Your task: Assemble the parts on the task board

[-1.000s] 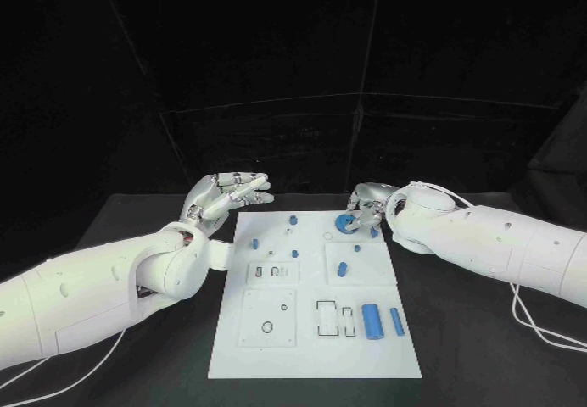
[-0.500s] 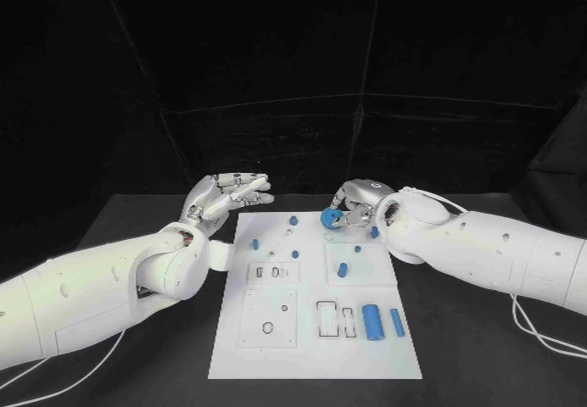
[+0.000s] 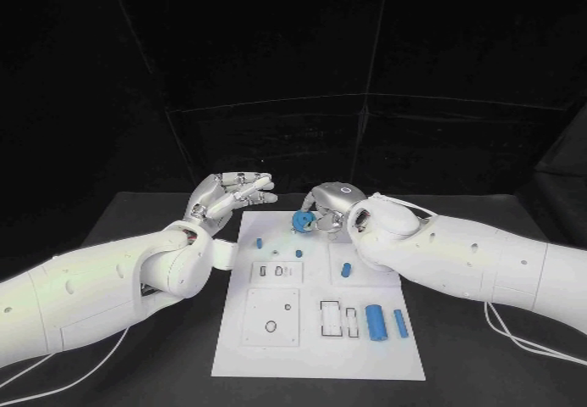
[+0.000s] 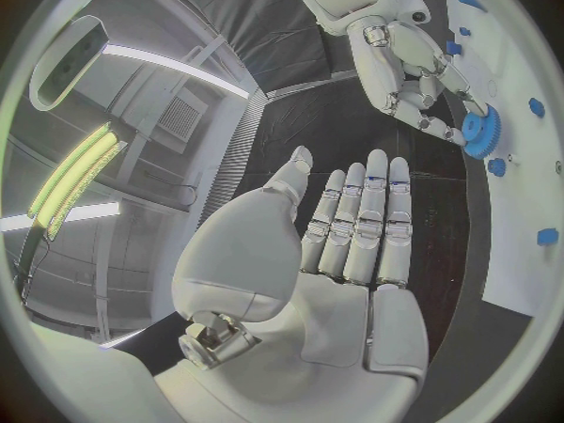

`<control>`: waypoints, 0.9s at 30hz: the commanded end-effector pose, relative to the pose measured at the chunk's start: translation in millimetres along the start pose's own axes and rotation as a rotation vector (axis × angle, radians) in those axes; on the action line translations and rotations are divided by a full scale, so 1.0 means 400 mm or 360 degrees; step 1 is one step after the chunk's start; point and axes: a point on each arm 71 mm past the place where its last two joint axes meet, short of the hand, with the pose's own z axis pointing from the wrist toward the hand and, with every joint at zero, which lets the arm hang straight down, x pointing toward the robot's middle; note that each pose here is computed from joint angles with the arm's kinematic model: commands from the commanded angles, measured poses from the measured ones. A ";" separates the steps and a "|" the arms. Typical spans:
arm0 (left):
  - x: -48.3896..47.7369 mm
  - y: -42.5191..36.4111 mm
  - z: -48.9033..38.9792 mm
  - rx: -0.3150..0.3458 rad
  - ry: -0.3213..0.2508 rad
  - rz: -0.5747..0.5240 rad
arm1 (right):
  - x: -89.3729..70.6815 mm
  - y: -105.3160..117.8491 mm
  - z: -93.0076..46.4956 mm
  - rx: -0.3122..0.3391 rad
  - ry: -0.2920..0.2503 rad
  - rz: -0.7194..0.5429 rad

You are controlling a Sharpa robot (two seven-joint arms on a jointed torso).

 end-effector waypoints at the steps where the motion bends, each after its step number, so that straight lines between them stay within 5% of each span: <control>1: 0.006 -0.003 0.002 0.0011 0.0023 -0.0010 | 0.010 0.015 0.012 -0.0003 0.0033 -0.0065; 11: 0.012 -0.002 0.005 0.0012 0.0031 -0.0015 | 0.048 0.043 0.036 0.0008 0.0130 -0.0092; 27: 0.012 -0.002 0.005 0.0011 0.0030 -0.0014 | 0.059 0.054 0.058 0.0046 0.0124 -0.0100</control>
